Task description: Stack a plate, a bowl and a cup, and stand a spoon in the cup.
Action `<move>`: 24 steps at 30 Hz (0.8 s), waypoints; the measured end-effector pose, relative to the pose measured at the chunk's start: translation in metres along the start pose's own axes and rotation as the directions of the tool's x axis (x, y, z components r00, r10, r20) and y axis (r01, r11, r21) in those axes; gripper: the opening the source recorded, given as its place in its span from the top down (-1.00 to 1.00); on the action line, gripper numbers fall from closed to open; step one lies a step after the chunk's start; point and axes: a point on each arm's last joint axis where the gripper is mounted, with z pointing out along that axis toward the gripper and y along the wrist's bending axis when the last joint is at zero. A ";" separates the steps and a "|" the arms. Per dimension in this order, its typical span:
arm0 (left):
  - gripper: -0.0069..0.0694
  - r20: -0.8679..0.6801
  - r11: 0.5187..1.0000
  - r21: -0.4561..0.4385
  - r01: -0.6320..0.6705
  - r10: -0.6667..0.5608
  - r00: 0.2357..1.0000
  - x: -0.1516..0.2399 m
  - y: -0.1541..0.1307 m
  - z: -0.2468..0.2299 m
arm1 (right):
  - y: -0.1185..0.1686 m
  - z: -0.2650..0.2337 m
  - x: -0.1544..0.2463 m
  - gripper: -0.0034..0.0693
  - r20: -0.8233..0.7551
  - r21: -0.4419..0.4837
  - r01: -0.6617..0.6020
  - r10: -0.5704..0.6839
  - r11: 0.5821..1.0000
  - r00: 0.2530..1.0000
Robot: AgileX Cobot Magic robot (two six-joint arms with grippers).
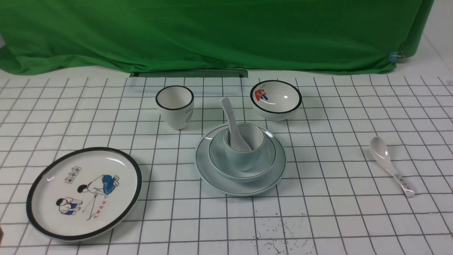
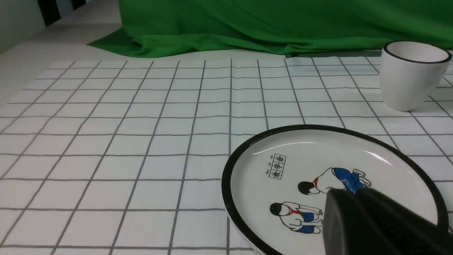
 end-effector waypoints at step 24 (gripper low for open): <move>0.90 0.000 1.000 0.000 0.000 0.000 1.000 0.000 0.000 0.000 | 0.000 0.000 0.000 0.25 0.000 0.000 0.000 0.000 1.000 1.000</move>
